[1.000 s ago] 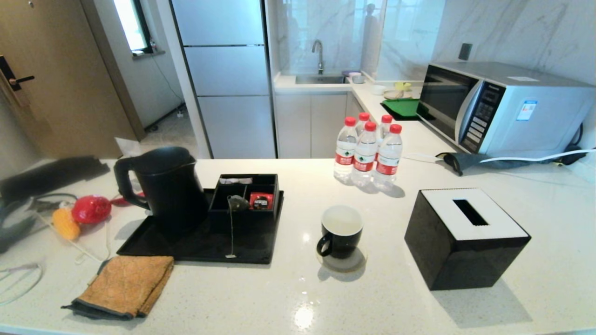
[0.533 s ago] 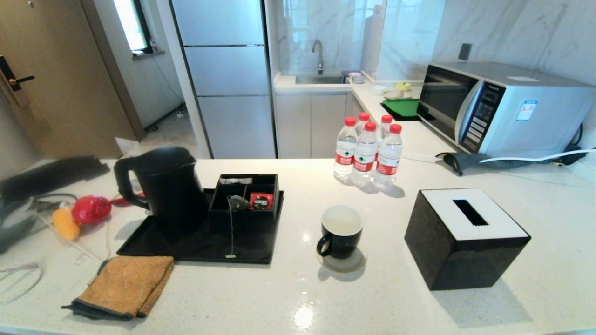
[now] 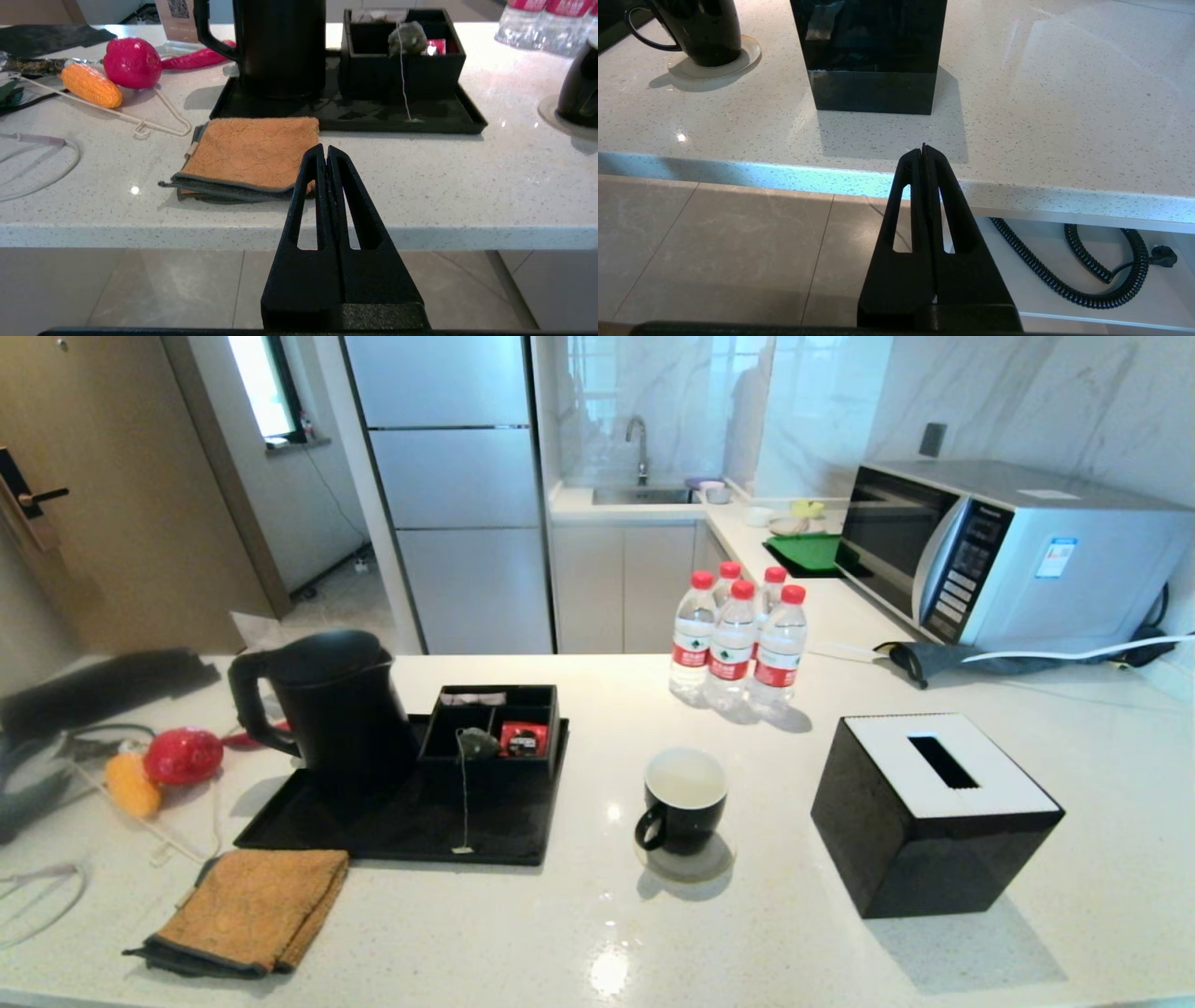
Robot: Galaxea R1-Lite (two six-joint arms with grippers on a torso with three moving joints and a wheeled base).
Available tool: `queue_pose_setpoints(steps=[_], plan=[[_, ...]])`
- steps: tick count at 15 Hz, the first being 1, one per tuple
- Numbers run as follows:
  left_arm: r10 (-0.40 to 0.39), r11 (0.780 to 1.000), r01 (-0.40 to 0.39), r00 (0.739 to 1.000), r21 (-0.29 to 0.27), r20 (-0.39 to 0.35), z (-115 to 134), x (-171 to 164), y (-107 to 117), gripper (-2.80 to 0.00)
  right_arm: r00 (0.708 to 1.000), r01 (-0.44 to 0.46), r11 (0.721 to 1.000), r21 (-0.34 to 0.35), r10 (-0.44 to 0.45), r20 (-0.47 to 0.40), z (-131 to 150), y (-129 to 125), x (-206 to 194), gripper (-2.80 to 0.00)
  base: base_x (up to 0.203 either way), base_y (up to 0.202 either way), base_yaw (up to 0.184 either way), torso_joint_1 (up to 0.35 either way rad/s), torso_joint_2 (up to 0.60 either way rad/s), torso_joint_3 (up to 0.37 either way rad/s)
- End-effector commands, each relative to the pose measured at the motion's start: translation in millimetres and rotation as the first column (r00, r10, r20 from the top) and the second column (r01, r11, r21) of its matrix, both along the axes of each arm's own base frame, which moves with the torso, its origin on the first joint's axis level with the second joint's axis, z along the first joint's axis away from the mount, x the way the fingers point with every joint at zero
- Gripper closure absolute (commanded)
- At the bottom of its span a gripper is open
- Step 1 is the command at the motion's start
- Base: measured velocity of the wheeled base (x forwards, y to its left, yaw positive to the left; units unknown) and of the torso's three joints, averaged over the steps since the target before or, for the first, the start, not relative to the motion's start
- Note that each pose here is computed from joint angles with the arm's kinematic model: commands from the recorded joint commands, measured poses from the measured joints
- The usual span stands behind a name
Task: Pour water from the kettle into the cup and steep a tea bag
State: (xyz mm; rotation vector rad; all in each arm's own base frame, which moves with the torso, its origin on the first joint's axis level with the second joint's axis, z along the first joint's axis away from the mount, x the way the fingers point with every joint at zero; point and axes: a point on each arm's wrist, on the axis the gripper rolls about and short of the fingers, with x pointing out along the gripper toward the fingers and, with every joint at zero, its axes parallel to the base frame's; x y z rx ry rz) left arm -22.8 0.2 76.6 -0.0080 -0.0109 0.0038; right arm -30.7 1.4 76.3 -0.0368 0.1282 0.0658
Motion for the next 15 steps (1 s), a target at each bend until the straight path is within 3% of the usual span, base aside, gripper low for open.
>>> queue_pose_setpoints(steps=[1, 6, 12, 15], plan=[[0.008, 1.0, -0.007, 1.0, -0.012, 0.03, 7, -2, 0, 0.0, 1.0, -0.001, 1.0, 0.0, 0.001, -0.002, 0, 0, 0, 0.0, 0.0, 0.0, 0.0, 0.0, 0.0, 0.0], [0.052, 0.998, -0.05, 0.991, -0.024, 0.122, 52, -18, 1, 0.0, 1.0, -0.001, 1.0, 0.0, 0.001, -0.002, 0, 0, 0, 0.0, 0.0, 0.0, 0.0, 0.0, 0.0, 0.0], [0.151, 0.988, -0.152, 0.987, -0.01, -0.062, 128, 23, 3, 0.0, 1.0, -0.001, 1.0, 0.0, 0.001, -0.002, 0, 0, 0, 0.0, 0.0, 0.0, 0.0, 0.0, 0.0, 0.0], [0.203, 0.979, -0.206, 0.967, -0.002, -0.156, 146, 57, 4, 0.0, 1.0, -0.001, 1.0, 0.0, 0.001, -0.002, 0, 0, 0, 0.0, 0.0, 0.0, 0.0, 0.0, 0.0, 0.0]])
